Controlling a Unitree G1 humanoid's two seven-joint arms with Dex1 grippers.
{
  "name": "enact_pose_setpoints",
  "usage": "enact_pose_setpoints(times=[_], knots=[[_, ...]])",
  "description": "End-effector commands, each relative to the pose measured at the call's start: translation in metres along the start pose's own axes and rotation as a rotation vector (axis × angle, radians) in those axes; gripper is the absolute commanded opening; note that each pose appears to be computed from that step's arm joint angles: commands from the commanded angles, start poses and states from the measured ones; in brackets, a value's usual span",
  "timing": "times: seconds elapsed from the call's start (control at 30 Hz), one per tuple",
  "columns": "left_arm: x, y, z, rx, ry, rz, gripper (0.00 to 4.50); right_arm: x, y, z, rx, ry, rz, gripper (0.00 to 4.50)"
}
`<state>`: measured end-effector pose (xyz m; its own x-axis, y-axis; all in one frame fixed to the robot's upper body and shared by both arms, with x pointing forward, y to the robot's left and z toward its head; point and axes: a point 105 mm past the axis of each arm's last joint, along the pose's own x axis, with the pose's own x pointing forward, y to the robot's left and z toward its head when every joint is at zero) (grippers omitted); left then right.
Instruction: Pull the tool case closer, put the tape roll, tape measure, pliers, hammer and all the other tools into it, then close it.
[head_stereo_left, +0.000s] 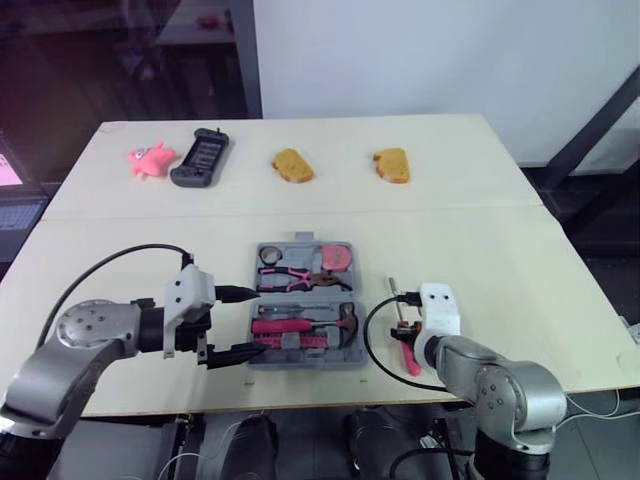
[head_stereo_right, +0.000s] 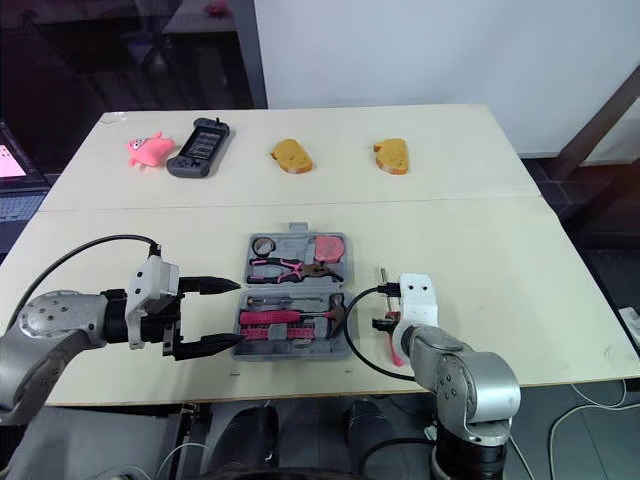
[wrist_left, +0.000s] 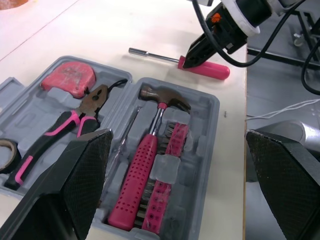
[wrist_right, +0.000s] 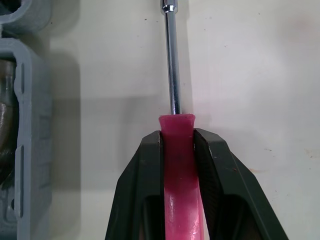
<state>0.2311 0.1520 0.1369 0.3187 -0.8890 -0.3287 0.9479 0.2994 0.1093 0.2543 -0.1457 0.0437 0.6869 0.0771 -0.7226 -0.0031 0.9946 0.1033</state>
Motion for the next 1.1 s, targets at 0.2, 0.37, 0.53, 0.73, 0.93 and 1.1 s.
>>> enact_pose_setpoints(times=[0.2,0.37,0.53,0.73,0.93,1.1], knots=[[-0.003,-0.002,0.006,0.032,0.007,0.004,4.50,-0.017,-0.001,0.034,0.071,-0.157,0.050,4.26],[-0.004,0.001,0.006,0.030,0.009,0.020,4.50,-0.055,-0.002,0.080,-0.125,-0.361,0.173,4.45],[0.000,0.002,0.006,0.033,-0.001,0.024,4.50,-0.096,0.027,0.107,-0.794,-0.247,0.476,4.45],[0.005,0.003,0.008,0.039,-0.014,0.021,4.50,-0.089,0.020,0.088,-1.578,-0.113,0.680,4.45],[0.006,0.002,0.009,0.041,-0.015,0.023,4.50,-0.055,-0.008,0.075,-2.329,0.032,0.760,4.45],[0.003,0.001,0.010,0.029,-0.017,0.052,4.50,-0.027,-0.002,0.063,-2.748,-0.042,0.824,4.45]])
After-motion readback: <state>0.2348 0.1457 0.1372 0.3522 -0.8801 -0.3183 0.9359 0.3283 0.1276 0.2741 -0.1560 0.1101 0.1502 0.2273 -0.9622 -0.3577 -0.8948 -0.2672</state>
